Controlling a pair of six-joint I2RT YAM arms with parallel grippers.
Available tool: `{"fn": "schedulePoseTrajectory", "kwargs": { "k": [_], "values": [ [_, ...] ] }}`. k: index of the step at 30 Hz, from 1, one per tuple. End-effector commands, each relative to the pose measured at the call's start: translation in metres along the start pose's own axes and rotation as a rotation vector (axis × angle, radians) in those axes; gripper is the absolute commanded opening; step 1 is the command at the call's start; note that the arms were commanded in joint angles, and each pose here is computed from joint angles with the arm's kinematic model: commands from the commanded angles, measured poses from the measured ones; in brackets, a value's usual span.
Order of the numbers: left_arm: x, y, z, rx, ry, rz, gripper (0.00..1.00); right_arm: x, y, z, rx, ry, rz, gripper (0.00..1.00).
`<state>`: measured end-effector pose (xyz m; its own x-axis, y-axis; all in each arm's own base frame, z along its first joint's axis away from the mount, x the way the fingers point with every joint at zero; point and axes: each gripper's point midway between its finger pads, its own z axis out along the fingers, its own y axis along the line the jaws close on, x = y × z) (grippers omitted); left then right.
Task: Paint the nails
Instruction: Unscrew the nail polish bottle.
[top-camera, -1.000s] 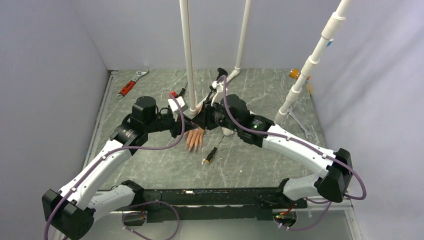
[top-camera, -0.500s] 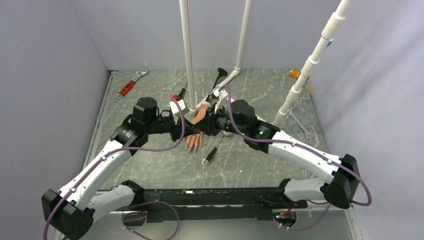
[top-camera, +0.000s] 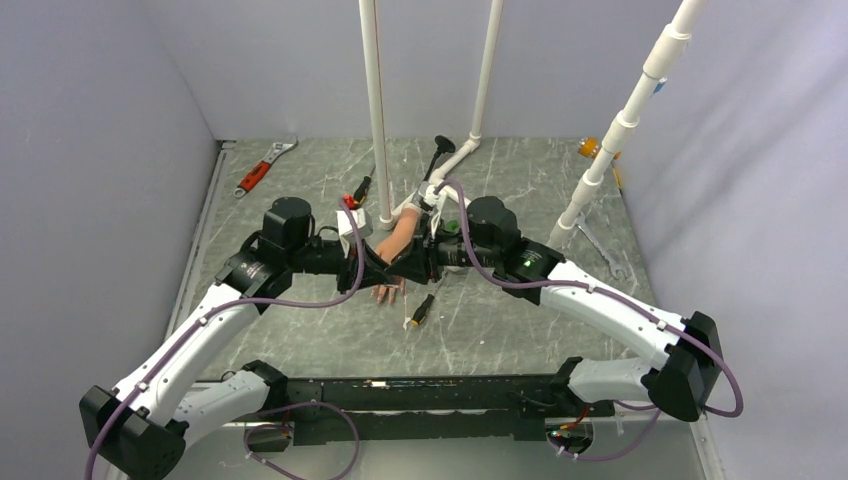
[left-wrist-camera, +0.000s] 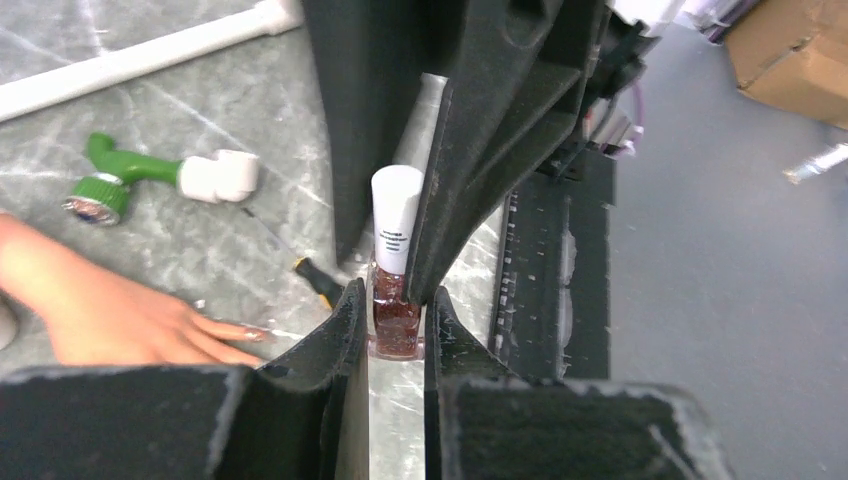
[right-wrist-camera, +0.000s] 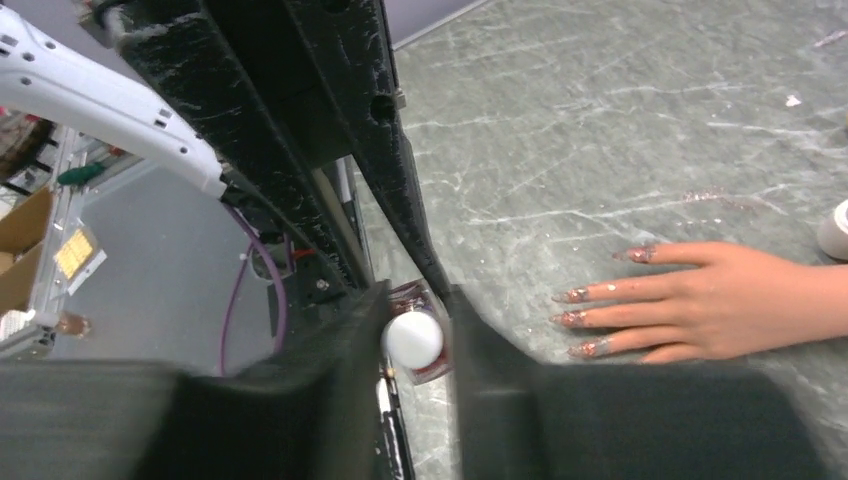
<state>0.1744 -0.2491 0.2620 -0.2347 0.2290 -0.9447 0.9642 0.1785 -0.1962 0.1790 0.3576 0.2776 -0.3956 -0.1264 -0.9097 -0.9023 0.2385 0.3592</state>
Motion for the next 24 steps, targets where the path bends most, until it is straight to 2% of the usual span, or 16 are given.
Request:
{"fn": "schedulePoseTrajectory", "kwargs": {
  "k": [1,2,5,9,20,24],
  "values": [
    [-0.046,-0.003,-0.002,0.023,-0.134,0.190,0.00,0.005,0.041,-0.005,-0.179,0.043,-0.031,0.45],
    [-0.046,-0.003,-0.002,0.019,-0.134,0.188,0.00,0.005,0.039,-0.005,-0.162,0.044,-0.033,0.53],
    [-0.045,-0.001,-0.002,0.007,-0.132,0.185,0.00,0.003,0.030,-0.007,-0.104,0.051,-0.037,0.68],
    [-0.045,0.003,-0.001,-0.013,-0.129,0.179,0.00,0.000,0.026,-0.010,-0.061,0.030,-0.023,0.79],
    [-0.043,0.030,-0.003,-0.161,-0.121,0.138,0.00,-0.012,0.027,-0.025,-0.009,-0.058,0.000,0.84],
    [-0.043,0.040,-0.006,-0.227,-0.121,0.130,0.00,-0.022,0.012,-0.026,0.100,-0.090,0.057,0.84]
  ]
}}
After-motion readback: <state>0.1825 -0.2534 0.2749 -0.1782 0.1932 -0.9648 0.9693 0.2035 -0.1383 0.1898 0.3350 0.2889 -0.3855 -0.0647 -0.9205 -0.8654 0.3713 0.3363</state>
